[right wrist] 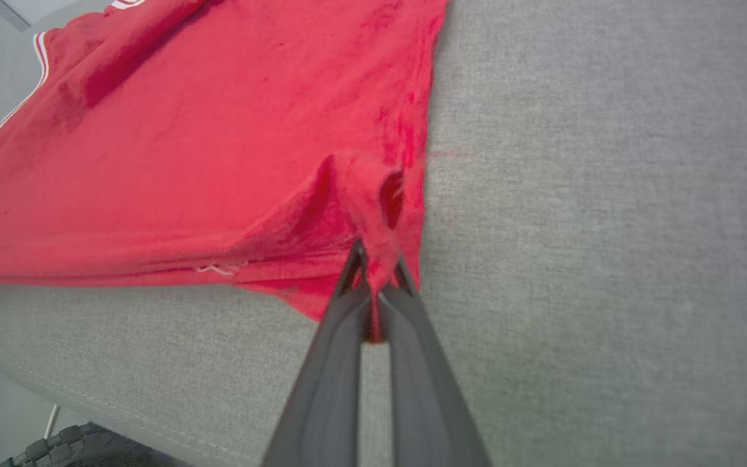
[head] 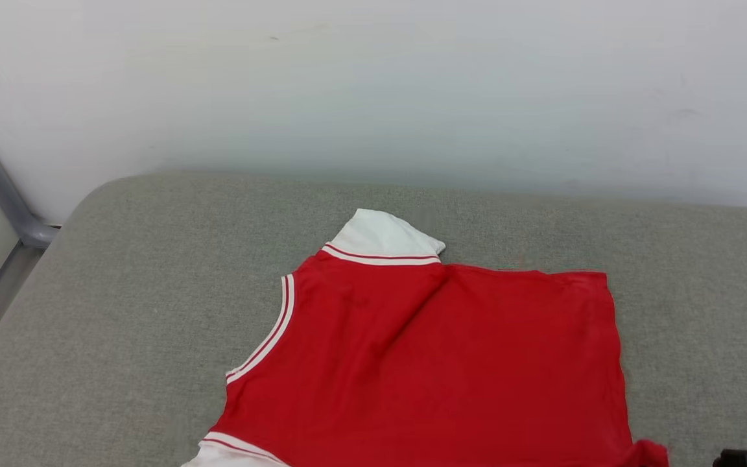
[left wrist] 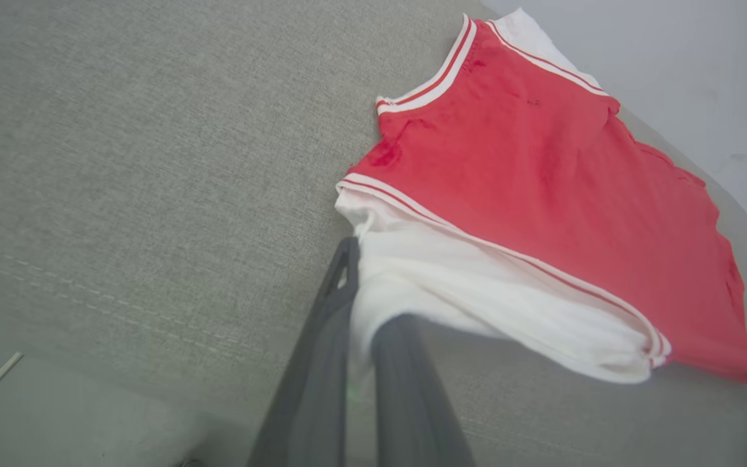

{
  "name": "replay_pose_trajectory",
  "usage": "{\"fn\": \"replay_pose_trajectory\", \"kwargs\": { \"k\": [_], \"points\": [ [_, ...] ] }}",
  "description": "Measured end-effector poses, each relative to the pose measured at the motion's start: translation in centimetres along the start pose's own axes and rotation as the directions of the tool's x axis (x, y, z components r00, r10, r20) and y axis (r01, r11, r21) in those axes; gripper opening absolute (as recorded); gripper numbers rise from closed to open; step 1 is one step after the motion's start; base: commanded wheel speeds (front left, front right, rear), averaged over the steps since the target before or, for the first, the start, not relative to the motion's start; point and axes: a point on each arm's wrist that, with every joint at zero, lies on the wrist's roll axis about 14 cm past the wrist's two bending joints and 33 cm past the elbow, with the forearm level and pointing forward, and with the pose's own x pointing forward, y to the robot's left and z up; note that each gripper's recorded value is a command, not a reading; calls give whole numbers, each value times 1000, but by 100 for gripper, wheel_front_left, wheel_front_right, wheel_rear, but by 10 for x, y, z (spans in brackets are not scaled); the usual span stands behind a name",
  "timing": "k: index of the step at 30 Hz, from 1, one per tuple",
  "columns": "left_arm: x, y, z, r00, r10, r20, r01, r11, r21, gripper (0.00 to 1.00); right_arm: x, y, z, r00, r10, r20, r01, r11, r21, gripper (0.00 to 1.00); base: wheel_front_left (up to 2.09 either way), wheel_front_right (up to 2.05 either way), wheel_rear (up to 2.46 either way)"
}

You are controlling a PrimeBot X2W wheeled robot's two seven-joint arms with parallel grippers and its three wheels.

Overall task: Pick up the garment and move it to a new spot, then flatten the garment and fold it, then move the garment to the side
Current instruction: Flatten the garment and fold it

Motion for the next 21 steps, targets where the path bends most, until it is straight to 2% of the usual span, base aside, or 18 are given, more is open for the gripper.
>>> {"fn": "replay_pose_trajectory", "kwargs": {
  "k": [3,10,14,15,21],
  "points": [
    [-11,-5,2,1000,-1,-8,1,999,-33,0,-13,3,-9,1000,-14,-27,15,1000,5,0,0,0,0],
    [-6,-23,29,997,-51,54,51,999,15,0,-19,11,4,1000,-24,-8,24,1000,5,0,0,0,0],
    [14,-43,46,990,-124,61,119,990,79,0,-10,14,16,1000,-22,-8,22,1000,-18,0,0,0,0],
    [34,-55,49,986,-162,38,157,980,122,0,1,14,25,999,-26,-19,25,998,-49,0,0,0,0],
    [86,-74,50,978,-207,-18,207,968,143,0,41,13,40,999,-20,-42,16,997,-80,0,0,0,0]
  ]
}}
